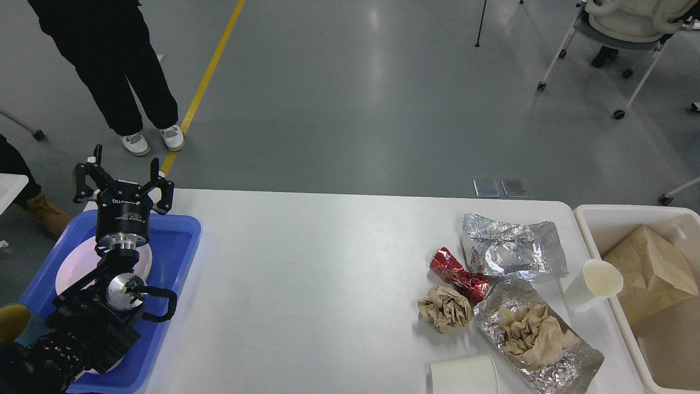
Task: Tidy desktop
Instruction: 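Release the bag and swing the right gripper back over the bin, then lower the right gripper to the white paper cup and grasp it, then lift the white paper cup up with the right gripper, then drop the paper cup into the white bin and open the right gripper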
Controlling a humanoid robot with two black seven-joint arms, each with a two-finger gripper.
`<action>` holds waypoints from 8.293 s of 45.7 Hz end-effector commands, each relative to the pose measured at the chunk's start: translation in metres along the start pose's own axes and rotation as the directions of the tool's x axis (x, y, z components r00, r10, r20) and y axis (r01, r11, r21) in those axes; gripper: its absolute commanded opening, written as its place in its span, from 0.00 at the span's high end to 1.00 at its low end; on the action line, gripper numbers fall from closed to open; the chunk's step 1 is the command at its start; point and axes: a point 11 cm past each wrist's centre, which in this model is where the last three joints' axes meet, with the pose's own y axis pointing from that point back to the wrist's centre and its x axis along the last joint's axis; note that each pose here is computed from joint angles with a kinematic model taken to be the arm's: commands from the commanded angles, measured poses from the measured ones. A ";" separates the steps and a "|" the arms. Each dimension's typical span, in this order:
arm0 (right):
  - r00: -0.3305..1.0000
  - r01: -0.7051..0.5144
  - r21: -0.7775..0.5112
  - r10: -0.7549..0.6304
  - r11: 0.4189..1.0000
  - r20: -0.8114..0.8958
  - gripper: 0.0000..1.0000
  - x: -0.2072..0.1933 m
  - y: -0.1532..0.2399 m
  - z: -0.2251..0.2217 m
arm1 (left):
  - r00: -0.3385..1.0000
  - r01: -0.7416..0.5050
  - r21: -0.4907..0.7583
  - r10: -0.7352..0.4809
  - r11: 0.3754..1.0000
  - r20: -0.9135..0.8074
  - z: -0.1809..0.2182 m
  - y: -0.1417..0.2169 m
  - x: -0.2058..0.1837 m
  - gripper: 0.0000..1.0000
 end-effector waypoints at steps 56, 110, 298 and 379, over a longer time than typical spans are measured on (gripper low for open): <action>0.755 0.653 0.594 -0.466 0.470 -0.461 0.00 0.141 0.268 -0.377 | 1.000 0.000 -0.001 0.000 1.000 0.000 0.000 0.000 0.000 0.03; 0.684 0.725 0.205 -0.721 0.657 -0.109 0.00 0.002 0.154 -0.165 | 1.000 0.000 -0.001 0.000 1.000 0.000 0.000 0.000 0.000 0.03; 0.900 0.435 0.217 -0.423 0.874 -0.104 1.00 0.077 0.079 -0.136 | 1.000 0.000 -0.001 0.000 1.000 0.000 0.000 0.000 0.000 0.03; 0.975 0.079 0.128 -0.103 0.989 0.195 0.00 -0.003 0.004 -0.063 | 1.000 0.000 -0.001 0.000 1.000 0.000 0.000 0.000 0.000 0.03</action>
